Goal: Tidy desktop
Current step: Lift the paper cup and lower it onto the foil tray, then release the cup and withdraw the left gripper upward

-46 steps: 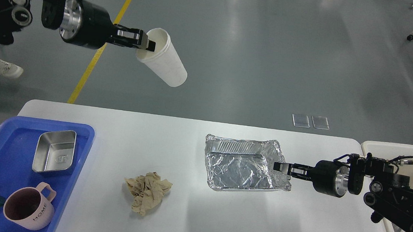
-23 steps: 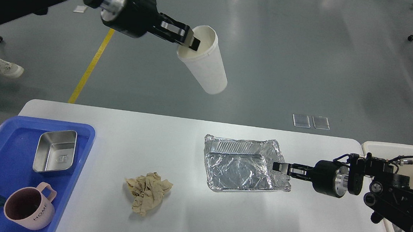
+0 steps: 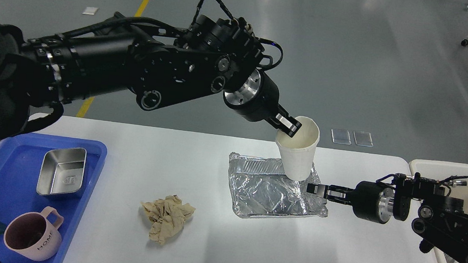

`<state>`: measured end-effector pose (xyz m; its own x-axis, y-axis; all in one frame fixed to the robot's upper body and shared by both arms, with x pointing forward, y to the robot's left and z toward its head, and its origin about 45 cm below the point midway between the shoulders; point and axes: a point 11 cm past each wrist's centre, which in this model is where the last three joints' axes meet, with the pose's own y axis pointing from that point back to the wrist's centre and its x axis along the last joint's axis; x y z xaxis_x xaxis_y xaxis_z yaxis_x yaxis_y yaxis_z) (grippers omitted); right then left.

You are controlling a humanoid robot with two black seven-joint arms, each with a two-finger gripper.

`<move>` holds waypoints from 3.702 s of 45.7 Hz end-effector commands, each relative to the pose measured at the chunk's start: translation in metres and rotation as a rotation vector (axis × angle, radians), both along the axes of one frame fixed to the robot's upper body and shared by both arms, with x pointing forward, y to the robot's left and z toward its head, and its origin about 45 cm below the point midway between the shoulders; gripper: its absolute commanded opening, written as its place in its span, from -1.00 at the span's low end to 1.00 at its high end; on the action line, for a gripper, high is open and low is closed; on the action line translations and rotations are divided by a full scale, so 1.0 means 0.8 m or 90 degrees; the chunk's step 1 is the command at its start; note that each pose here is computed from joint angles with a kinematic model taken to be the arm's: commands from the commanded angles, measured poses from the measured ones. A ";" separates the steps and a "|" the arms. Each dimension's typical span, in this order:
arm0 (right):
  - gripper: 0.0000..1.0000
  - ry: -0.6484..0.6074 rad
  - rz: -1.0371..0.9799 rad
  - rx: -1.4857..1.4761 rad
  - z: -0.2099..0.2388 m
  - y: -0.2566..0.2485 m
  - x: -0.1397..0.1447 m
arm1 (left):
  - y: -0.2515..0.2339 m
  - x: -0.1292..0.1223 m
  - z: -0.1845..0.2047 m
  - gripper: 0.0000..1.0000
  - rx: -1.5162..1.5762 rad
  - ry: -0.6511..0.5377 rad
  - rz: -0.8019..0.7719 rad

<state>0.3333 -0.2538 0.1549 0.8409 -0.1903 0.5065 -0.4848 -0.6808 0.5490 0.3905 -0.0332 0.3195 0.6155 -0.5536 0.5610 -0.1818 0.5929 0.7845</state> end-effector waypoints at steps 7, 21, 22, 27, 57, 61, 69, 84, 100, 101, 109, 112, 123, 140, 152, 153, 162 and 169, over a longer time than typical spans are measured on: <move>-1.00 0.000 0.000 0.000 0.000 0.000 0.000 | -0.025 -0.020 -0.023 -0.95 0.032 -0.002 -0.034; -1.00 0.000 0.000 0.000 0.000 0.000 0.000 | -0.024 -0.026 -0.044 -0.92 0.042 0.014 -0.034; -1.00 0.000 0.000 0.000 0.000 0.000 0.000 | -0.024 -0.026 -0.045 -0.92 0.041 0.014 -0.033; -1.00 0.000 0.000 -0.001 0.000 0.000 0.000 | -0.020 -0.023 -0.051 -0.89 0.051 -0.001 -0.032; -1.00 0.000 -0.002 -0.002 0.000 -0.002 0.000 | -0.040 -0.028 -0.068 0.13 0.006 -0.037 -0.032; -1.00 0.000 -0.002 -0.002 0.000 -0.002 0.000 | -0.042 -0.027 -0.065 0.31 0.000 -0.044 -0.031; -1.00 0.000 -0.003 -0.002 0.001 -0.003 0.000 | -0.043 -0.024 -0.058 0.56 -0.014 -0.050 -0.027; -1.00 0.001 -0.007 -0.007 0.000 -0.009 0.000 | 0.045 0.035 -0.037 0.62 -0.002 -0.068 0.072; -1.00 0.006 -0.009 -0.007 -0.004 -0.011 -0.004 | 0.285 0.059 -0.059 0.50 0.055 -0.088 0.228; -1.00 0.006 -0.009 -0.007 -0.004 -0.011 -0.004 | 0.296 0.057 -0.059 0.50 0.055 -0.095 0.232; -1.00 0.007 -0.013 -0.009 -0.004 -0.014 -0.005 | 0.375 0.020 -0.050 0.45 0.055 -0.122 0.253; -1.00 0.010 -0.013 -0.006 -0.006 -0.013 -0.006 | 0.398 0.002 -0.044 0.44 0.048 -0.111 0.271; -1.00 0.013 -0.015 -0.003 -0.009 -0.013 -0.009 | 0.501 -0.077 0.000 0.44 0.010 -0.111 0.381; -1.00 0.015 -0.011 0.004 -0.010 -0.006 -0.009 | 0.599 -0.132 0.045 0.56 0.002 -0.139 0.536; -1.00 0.016 -0.010 0.004 -0.010 -0.005 -0.009 | 0.610 -0.140 0.044 0.64 0.006 -0.130 0.555; -1.00 0.016 -0.010 0.004 -0.010 -0.005 -0.009 | 0.610 -0.140 0.043 0.64 0.007 -0.129 0.555; -1.00 0.015 -0.010 0.005 -0.010 -0.004 -0.009 | 0.587 -0.126 0.035 0.86 -0.001 -0.111 0.523; -1.00 0.015 -0.010 0.005 -0.010 -0.004 -0.009 | 0.553 -0.111 0.012 0.88 0.001 -0.075 0.474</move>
